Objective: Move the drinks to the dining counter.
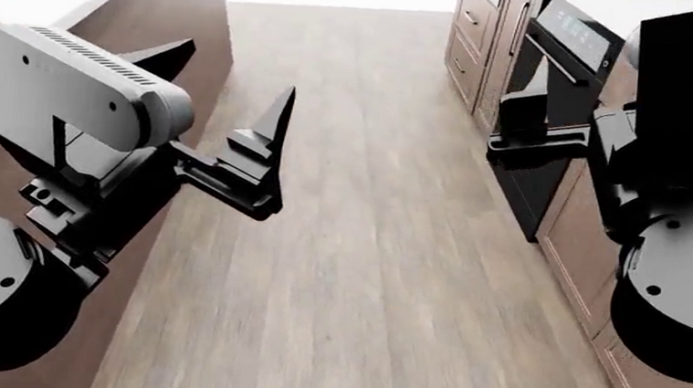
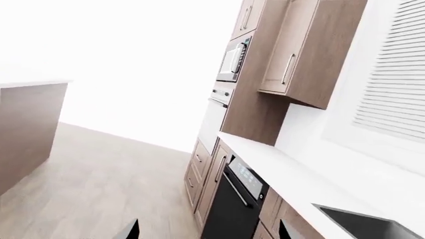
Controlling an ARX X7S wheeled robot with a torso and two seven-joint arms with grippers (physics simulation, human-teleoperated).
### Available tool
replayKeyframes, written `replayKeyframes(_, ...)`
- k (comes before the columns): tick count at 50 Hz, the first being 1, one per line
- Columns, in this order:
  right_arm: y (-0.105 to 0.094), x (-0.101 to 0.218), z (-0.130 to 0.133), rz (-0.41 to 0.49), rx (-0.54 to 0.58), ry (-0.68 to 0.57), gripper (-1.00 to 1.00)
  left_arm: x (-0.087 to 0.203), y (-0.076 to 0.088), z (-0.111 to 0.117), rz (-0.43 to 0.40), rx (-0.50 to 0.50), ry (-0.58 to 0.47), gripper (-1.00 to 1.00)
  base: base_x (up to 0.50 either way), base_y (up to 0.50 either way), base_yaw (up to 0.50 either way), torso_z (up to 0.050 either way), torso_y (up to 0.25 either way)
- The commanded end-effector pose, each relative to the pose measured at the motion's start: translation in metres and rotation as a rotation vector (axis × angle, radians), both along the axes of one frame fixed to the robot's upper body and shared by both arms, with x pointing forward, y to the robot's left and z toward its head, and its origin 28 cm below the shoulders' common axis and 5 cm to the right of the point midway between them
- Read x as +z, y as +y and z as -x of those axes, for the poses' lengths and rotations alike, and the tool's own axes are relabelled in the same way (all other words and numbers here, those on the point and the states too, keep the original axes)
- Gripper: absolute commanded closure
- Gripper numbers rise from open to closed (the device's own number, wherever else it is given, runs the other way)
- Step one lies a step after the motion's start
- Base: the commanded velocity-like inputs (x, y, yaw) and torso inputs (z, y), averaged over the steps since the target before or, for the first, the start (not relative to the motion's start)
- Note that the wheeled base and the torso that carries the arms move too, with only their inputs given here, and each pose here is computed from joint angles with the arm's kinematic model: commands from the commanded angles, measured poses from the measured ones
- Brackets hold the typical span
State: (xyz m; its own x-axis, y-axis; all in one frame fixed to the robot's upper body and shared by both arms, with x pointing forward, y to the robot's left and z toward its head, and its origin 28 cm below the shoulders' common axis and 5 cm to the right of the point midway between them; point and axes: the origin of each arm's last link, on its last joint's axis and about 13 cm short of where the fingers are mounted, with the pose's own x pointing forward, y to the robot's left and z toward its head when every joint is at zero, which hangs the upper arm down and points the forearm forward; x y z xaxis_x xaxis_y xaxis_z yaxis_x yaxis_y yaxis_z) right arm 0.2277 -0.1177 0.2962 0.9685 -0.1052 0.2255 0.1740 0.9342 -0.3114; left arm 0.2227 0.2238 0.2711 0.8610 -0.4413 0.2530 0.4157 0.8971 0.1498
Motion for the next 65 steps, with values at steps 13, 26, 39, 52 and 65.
replayKeyframes(13,0.0010,0.0002,0.0001,0.005,0.017,0.009,-1.00,0.0008,0.0004,0.0001,0.007,0.005,0.002,-1.00,-0.01,-0.09,-0.50,0.000,0.000)
replayKeyframes(26,0.0006,-0.0027,0.0000,0.000,0.028,0.019,-1.00,-0.0012,0.0002,-0.0011,0.004,0.010,0.008,-1.00,-0.02,-0.09,-0.50,0.000,0.000)
replayKeyframes(39,0.0046,-0.0007,-0.0030,0.009,0.039,0.022,-1.00,-0.0023,0.0038,0.0008,0.011,0.016,0.007,-1.00,-0.02,-0.09,-0.50,0.000,0.000)
replayKeyframes(52,0.0044,-0.0003,-0.0026,0.015,0.043,0.023,-1.00,-0.0009,0.0027,0.0008,0.010,0.015,0.004,-1.00,-0.03,-0.08,-0.50,0.000,0.000)
replayKeyframes(65,0.0039,-0.0003,-0.0015,0.015,0.042,0.021,-1.00,-0.0013,0.0028,0.0014,0.006,0.015,0.003,-1.00,-0.04,-0.08,-0.50,0.000,0.000)
